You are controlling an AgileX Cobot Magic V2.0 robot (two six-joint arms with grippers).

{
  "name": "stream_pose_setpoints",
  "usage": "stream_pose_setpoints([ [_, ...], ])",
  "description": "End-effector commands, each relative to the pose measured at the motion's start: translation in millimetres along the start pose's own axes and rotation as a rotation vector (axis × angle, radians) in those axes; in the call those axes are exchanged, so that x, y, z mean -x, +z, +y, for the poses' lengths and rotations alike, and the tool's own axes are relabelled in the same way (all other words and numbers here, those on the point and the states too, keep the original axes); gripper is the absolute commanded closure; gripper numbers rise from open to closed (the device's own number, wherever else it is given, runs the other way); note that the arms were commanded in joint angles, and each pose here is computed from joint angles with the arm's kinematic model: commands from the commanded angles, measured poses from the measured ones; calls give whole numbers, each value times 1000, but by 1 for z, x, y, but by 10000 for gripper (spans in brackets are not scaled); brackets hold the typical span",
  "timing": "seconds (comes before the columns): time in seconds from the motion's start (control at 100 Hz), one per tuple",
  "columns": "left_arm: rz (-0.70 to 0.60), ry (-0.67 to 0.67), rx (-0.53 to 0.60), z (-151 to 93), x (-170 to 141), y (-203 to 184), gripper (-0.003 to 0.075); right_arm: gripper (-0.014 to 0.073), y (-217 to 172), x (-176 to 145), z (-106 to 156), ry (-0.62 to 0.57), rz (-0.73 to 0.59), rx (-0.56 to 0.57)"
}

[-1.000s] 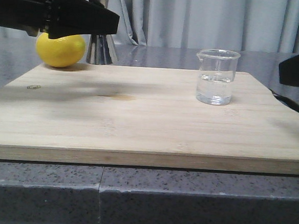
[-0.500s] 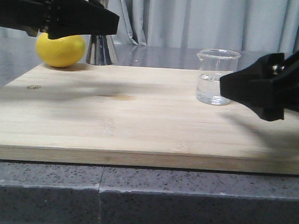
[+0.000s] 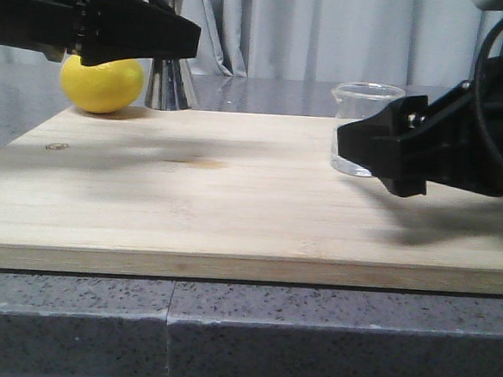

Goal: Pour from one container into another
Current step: 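Reach the right gripper to the glass beaker and grasp it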

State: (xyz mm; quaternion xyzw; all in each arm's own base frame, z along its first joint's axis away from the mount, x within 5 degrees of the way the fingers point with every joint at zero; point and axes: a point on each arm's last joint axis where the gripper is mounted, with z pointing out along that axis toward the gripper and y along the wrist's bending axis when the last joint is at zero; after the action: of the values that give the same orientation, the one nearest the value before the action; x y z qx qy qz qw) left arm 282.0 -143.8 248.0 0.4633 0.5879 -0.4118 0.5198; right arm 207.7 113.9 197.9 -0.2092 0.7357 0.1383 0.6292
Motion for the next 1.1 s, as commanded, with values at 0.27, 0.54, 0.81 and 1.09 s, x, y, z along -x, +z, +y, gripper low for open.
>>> stream_pose_setpoints([
  [0.27,-171,32,-57,-9,33,-3,739,94,26,26,0,-11,-147,-2],
  [0.54,-171,32,-57,-9,33,-3,739,95,30,25,0,-11,-163,-3],
  [0.81,-168,31,-53,-9,33,-3,739,182,30,25,0,-11,-163,-3],
  [1.09,-168,31,-53,-9,33,-3,739,275,30,25,0,-11,-163,-3],
])
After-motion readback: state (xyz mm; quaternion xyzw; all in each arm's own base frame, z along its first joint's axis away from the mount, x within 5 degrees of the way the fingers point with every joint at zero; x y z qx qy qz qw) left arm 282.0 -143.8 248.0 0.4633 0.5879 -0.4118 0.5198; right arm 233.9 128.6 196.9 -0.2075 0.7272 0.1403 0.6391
